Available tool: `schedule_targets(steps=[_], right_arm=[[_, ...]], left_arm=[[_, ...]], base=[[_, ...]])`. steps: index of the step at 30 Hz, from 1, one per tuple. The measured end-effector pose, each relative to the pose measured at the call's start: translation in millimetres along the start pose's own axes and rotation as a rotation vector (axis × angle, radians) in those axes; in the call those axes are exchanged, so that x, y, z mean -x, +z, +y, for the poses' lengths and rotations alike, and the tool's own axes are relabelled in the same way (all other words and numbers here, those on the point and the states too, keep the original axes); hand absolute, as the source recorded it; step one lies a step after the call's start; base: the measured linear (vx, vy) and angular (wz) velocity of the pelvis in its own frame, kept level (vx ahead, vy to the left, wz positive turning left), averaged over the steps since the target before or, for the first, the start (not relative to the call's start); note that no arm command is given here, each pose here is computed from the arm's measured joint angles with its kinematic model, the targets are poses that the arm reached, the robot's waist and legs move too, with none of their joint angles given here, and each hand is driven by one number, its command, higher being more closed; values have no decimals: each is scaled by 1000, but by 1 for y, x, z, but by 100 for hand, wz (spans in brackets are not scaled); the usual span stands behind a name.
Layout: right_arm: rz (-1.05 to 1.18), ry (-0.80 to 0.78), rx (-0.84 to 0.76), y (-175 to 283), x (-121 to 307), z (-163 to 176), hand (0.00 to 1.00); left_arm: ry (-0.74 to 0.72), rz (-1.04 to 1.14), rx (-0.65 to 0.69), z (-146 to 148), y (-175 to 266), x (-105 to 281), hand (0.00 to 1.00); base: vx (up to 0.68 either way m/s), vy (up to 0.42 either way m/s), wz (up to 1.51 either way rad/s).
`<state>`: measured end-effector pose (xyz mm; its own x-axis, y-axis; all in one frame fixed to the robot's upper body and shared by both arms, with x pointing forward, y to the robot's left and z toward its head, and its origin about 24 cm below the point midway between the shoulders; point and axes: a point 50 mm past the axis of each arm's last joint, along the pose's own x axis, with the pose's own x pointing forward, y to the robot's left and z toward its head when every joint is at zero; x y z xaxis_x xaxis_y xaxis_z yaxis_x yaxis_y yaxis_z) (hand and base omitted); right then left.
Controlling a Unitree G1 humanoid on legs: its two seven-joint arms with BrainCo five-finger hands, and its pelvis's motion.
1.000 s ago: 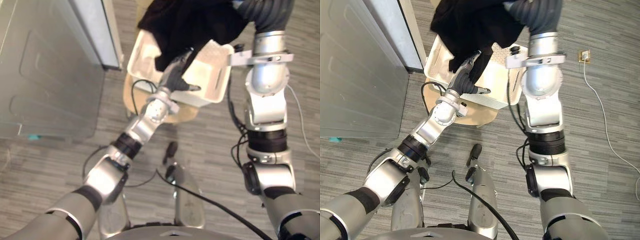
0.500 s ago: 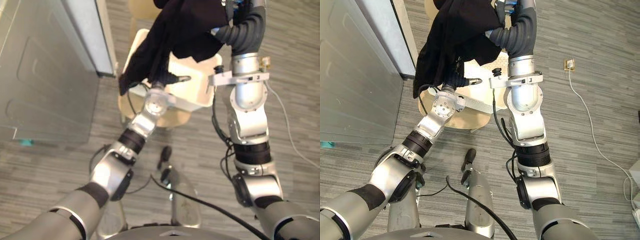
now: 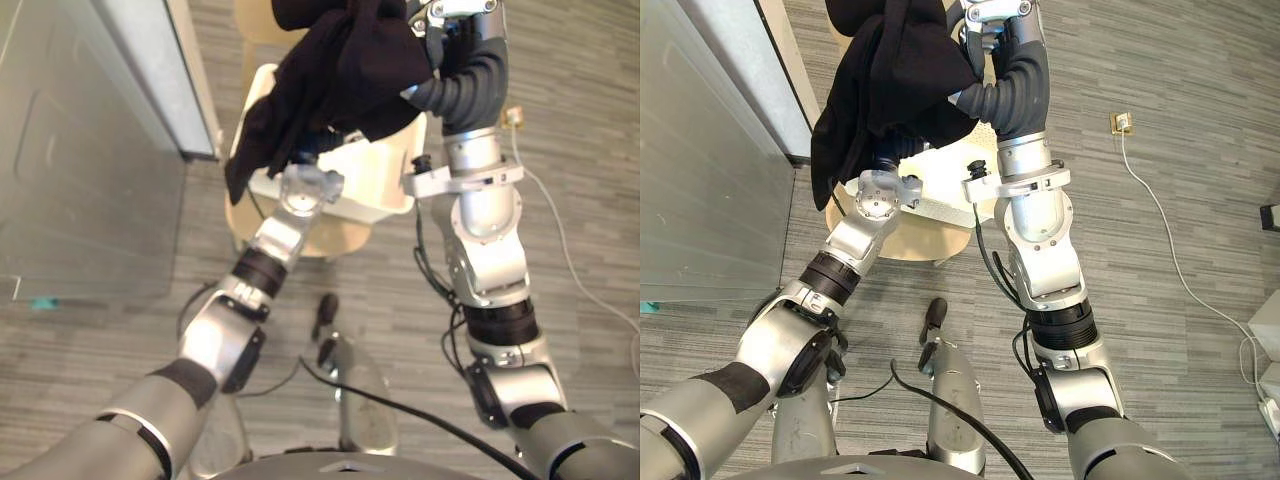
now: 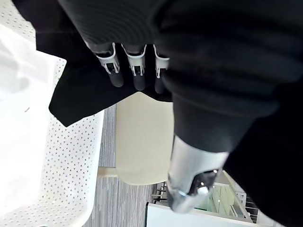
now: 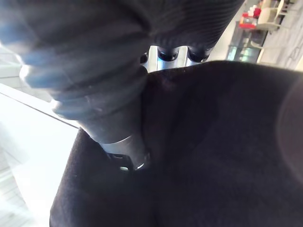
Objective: Pick up the laundry basket with both hands and put the clothes into the washing machine.
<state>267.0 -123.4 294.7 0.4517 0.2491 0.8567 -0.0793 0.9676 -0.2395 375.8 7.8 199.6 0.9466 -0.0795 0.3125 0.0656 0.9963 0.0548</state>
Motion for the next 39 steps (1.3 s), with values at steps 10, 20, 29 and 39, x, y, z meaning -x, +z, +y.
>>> schedule_targets(steps=[10, 20, 29, 39], right_arm=[[91, -178, 236, -10, 1, -77, 100], [222, -179, 244, -32, 23, -72, 100], [126, -153, 196, -6, 40, -45, 100], [111, -117, 96, 0, 49, -27, 100]], left_arm=[[-823, -84, -155, -70, -36, 116, 0], [-1165, 71, 365, -42, -32, 193, 0], [-634, -272, 327, 12, 16, 125, 0], [-504, -246, -246, -20, -14, 90, 0]], base=[[49, -42, 17], [82, -33, 12], [70, -32, 5], [46, -25, -10]])
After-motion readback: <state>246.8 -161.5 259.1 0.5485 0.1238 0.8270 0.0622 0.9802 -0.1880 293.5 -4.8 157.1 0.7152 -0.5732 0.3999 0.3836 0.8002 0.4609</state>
